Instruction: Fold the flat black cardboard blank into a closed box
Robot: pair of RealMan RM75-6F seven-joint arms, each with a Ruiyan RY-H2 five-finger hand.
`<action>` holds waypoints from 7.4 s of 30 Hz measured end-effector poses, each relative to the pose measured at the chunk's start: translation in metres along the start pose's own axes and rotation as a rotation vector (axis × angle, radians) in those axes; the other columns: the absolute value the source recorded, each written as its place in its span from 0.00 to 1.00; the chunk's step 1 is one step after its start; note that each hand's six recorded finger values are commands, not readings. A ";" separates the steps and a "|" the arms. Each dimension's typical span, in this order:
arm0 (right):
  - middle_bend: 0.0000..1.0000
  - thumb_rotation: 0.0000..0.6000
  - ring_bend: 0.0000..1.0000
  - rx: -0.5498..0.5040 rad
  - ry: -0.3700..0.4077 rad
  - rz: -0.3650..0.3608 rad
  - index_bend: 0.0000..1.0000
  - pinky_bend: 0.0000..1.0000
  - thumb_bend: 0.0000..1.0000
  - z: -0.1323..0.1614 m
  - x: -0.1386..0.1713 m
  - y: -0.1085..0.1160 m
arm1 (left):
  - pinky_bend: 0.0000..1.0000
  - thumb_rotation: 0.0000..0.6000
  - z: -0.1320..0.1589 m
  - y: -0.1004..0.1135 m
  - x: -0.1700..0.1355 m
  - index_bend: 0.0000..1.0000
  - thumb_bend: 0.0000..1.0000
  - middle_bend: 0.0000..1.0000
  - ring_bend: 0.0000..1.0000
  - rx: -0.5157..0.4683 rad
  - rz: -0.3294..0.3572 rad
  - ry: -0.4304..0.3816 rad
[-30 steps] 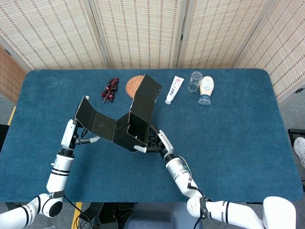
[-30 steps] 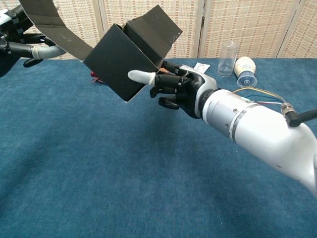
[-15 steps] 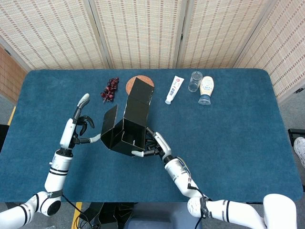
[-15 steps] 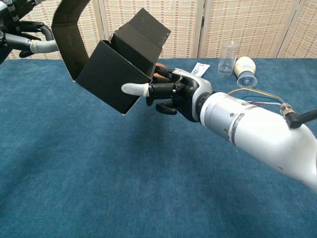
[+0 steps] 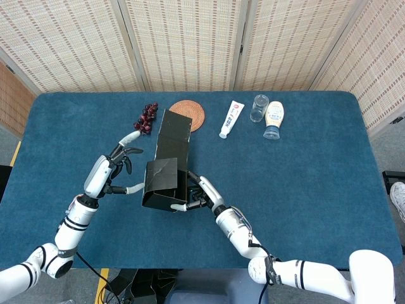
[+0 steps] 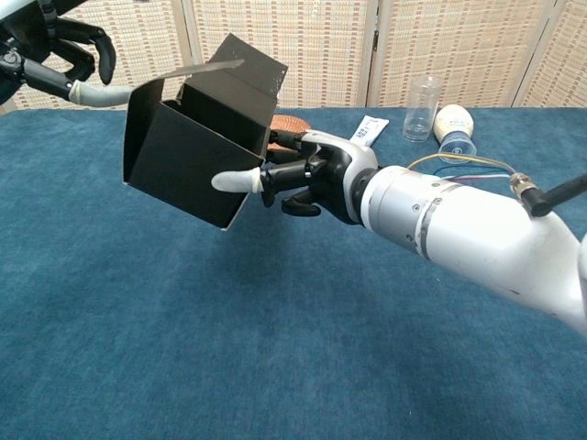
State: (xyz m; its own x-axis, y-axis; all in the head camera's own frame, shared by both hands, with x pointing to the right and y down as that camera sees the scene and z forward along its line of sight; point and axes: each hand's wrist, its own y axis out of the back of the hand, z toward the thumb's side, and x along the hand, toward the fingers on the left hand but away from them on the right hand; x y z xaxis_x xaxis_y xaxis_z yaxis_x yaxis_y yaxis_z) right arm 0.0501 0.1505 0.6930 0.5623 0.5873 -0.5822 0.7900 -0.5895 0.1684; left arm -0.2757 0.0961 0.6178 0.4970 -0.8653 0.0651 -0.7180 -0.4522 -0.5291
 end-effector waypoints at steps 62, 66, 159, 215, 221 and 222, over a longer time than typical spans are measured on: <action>0.42 1.00 0.69 0.101 0.010 0.089 0.30 0.98 0.30 0.016 -0.021 -0.016 | 0.89 1.00 0.036 -0.007 0.015 0.53 0.46 0.39 0.63 0.543 -0.661 -0.098; 0.42 1.00 0.69 0.111 0.012 0.099 0.30 0.98 0.33 0.017 -0.021 -0.015 | 0.89 1.00 0.035 -0.013 0.012 0.58 0.46 0.47 0.63 0.592 -0.691 -0.131; 0.23 1.00 0.67 0.443 -0.003 0.006 0.11 0.98 0.32 -0.035 -0.031 -0.014 | 0.53 1.00 -0.008 0.059 -0.044 0.04 0.52 0.02 0.19 0.322 -0.332 0.142; 0.01 1.00 0.50 0.408 0.076 -0.156 0.00 0.86 0.07 0.060 0.093 0.100 | 0.87 1.00 -0.085 -0.068 -0.088 0.00 0.17 0.00 0.51 -0.116 -0.483 0.523; 0.01 1.00 0.50 0.405 0.071 -0.168 0.00 0.86 0.07 0.055 0.095 0.105 | 0.87 1.00 -0.089 -0.081 -0.081 0.00 0.17 0.00 0.51 -0.163 -0.464 0.525; 0.02 1.00 0.50 0.403 0.071 -0.171 0.00 0.86 0.07 0.055 0.095 0.106 | 0.87 1.00 -0.089 -0.083 -0.081 0.00 0.17 0.00 0.51 -0.169 -0.463 0.526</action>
State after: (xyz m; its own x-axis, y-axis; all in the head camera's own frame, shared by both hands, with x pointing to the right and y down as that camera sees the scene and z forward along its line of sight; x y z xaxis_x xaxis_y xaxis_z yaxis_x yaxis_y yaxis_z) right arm 0.1743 0.1136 0.6118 0.4587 0.7235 -0.5158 0.7225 -0.6416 -0.2575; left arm -0.2996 0.1844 0.7322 0.4988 -0.5466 0.6726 -0.5770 -0.7885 -0.2129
